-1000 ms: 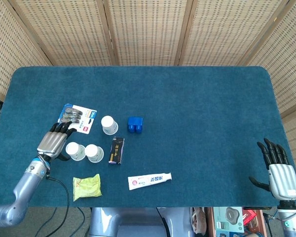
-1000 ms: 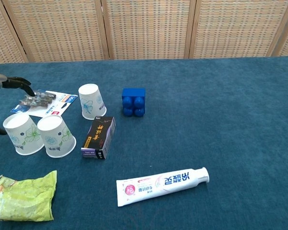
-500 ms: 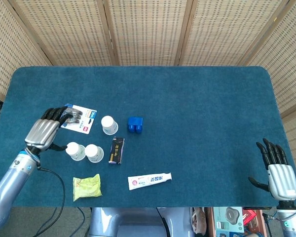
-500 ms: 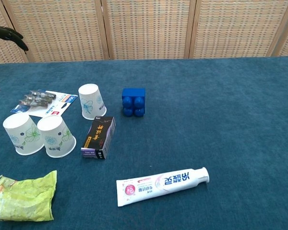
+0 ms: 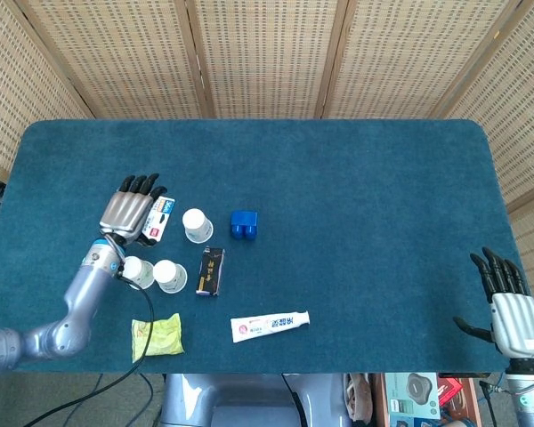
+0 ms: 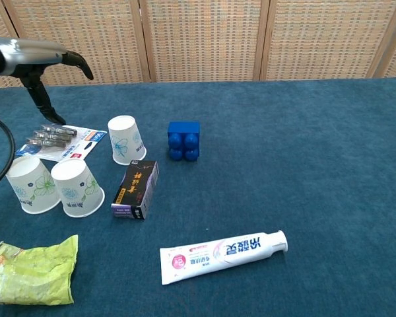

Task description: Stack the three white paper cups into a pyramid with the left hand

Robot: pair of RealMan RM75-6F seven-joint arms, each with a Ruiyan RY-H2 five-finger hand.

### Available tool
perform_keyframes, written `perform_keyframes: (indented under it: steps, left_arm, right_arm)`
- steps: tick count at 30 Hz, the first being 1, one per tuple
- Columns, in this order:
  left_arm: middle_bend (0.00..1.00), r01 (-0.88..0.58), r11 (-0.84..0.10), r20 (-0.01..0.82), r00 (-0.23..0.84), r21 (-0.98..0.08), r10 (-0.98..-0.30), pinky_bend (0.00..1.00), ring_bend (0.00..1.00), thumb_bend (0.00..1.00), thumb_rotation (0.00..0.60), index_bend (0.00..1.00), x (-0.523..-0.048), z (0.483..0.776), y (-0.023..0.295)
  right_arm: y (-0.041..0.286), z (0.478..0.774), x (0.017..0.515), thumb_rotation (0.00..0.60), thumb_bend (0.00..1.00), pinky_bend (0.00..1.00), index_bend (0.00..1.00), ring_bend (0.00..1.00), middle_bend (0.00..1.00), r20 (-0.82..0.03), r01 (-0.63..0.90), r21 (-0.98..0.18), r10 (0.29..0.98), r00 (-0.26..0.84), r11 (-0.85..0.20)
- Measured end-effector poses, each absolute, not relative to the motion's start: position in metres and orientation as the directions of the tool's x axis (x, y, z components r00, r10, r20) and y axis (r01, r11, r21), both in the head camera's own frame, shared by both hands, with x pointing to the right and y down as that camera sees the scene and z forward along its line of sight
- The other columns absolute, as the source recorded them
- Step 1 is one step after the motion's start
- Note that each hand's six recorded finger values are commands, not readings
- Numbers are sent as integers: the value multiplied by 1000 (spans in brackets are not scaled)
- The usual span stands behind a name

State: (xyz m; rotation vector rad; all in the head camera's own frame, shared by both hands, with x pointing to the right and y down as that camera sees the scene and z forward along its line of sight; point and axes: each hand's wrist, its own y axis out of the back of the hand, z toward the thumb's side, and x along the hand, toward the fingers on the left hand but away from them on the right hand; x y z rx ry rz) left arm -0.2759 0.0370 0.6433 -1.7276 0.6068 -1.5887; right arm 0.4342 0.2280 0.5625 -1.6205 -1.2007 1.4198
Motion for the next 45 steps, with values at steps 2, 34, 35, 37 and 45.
perform_keyframes:
  steps: [2, 34, 35, 37, 45]
  left_arm:
    - [0, 125, -650, 661, 130, -750, -739, 0, 0, 156, 600, 157, -268, 651, 34]
    - [0, 202, -702, 727, 96, -683, -680, 0, 0, 155, 600, 342, -210, 719, 33]
    - [0, 201, -702, 727, 96, -683, -680, 0, 0, 156, 600, 346, -210, 720, 33]
    - [0, 201, -701, 726, 96, -684, -681, 0, 0, 157, 600, 357, -210, 721, 34]
    - [0, 200, -695, 720, 102, -691, -687, 0, 0, 157, 600, 407, -209, 722, 37]
  right_arm:
    - [227, 564, 436, 600, 0, 0, 0, 0, 0, -374, 217, -907, 927, -17, -362]
    - [223, 564, 451, 600, 0, 0, 0, 0, 0, -383, 258, -898, 922, -55, -357]
    - [223, 564, 451, 600, 0, 0, 0, 0, 0, -382, 258, -898, 922, -55, -356]
    - [223, 564, 452, 600, 0, 0, 0, 0, 0, -383, 259, -898, 922, -56, -357]
    - [223, 563, 452, 600, 0, 0, 0, 0, 0, -379, 262, -898, 924, -56, -353]
